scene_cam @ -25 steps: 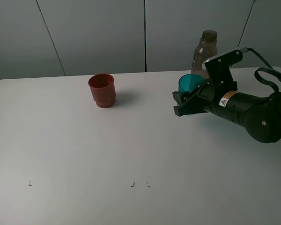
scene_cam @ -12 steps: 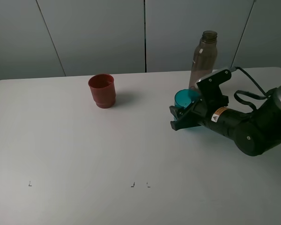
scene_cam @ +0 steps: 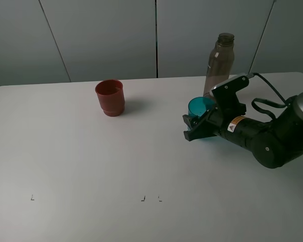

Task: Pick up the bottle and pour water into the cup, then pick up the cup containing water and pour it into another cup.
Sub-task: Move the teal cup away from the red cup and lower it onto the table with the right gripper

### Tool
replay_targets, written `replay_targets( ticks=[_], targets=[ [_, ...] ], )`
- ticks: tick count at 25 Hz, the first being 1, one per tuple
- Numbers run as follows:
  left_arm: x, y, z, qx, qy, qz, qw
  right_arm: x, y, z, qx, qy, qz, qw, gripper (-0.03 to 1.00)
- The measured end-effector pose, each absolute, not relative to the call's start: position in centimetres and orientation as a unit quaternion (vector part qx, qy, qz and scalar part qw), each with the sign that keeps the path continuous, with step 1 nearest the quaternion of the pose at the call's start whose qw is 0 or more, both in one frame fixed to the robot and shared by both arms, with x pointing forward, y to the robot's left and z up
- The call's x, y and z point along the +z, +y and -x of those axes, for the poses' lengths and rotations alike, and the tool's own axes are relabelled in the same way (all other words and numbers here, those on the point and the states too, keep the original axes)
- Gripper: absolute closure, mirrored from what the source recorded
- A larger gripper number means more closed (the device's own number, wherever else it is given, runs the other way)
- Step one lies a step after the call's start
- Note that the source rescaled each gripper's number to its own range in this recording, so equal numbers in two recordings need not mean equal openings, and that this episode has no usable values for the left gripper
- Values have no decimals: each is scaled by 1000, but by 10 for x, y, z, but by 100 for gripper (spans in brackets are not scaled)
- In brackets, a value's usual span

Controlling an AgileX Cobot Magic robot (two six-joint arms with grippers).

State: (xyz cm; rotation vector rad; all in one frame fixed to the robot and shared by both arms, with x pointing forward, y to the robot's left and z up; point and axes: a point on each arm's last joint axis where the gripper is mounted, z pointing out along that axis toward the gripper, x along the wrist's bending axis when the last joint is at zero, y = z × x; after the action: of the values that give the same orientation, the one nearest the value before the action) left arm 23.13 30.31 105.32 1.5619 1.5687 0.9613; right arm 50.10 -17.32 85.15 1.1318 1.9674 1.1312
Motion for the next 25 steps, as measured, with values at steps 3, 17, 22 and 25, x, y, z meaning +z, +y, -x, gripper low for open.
replay_targets(
  ticks=[3, 17, 22, 25],
  targets=[
    [1053, 303, -231, 372, 607, -605, 356, 847, -173, -501, 421, 744, -428, 295, 89],
    [1053, 303, -231, 372, 607, -605, 356, 847, -168, -511, 424, 742, -427, 297, 89],
    [1053, 303, -231, 372, 607, -605, 356, 846, -168, -511, 425, 740, -431, 294, 77],
    [1053, 303, -231, 372, 607, -605, 356, 846, -168, -511, 426, 738, -433, 293, 34]
  ],
)
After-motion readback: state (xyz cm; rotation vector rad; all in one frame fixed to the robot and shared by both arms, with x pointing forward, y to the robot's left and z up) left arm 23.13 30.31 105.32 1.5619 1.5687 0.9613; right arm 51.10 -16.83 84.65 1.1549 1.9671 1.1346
